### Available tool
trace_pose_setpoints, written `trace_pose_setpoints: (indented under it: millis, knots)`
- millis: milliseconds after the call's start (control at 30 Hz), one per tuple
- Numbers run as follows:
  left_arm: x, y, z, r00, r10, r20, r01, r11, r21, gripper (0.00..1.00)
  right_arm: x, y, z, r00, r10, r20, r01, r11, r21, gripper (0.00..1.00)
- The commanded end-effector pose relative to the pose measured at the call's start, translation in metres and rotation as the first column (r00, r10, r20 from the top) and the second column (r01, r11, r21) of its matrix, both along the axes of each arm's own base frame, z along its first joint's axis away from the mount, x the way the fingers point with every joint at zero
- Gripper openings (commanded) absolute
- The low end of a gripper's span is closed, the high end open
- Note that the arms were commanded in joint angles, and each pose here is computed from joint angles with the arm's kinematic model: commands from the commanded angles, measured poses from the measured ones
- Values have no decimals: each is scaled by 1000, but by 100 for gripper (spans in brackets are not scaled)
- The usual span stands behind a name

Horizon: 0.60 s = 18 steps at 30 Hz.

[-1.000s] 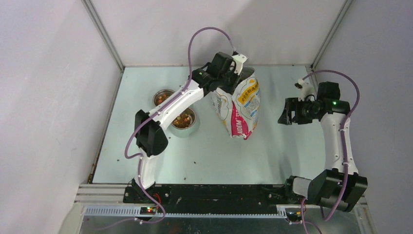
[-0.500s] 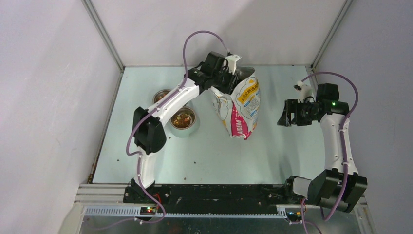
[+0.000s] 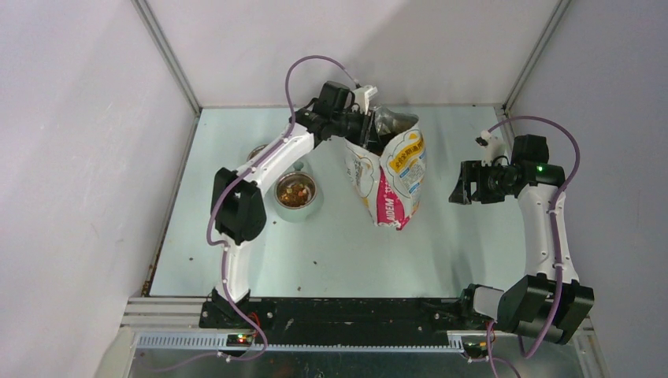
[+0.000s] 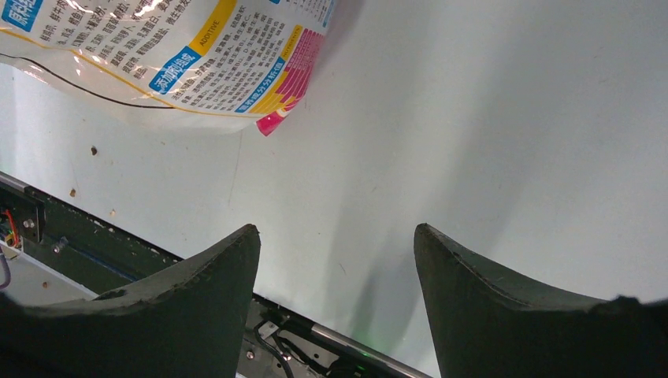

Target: Serve the pet food

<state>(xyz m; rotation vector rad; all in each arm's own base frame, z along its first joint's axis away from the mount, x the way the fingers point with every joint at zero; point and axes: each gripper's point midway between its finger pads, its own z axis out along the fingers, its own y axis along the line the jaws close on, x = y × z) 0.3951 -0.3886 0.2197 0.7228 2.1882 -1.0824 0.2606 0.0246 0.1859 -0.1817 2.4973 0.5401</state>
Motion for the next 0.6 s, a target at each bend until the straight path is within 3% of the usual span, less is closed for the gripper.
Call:
trace_pose_setpoints:
  millis: [0, 567]
  knots:
    - [-48, -20, 26, 963, -172, -206, 135, 974, -181, 0, 0, 0, 4, 1000, -6, 17, 6, 1000, -7, 74]
    - [-27, -8, 67, 978, -151, -145, 109, 958, -264, 0, 5, -5, 4, 999, -16, 30, 17, 1000, -26, 74]
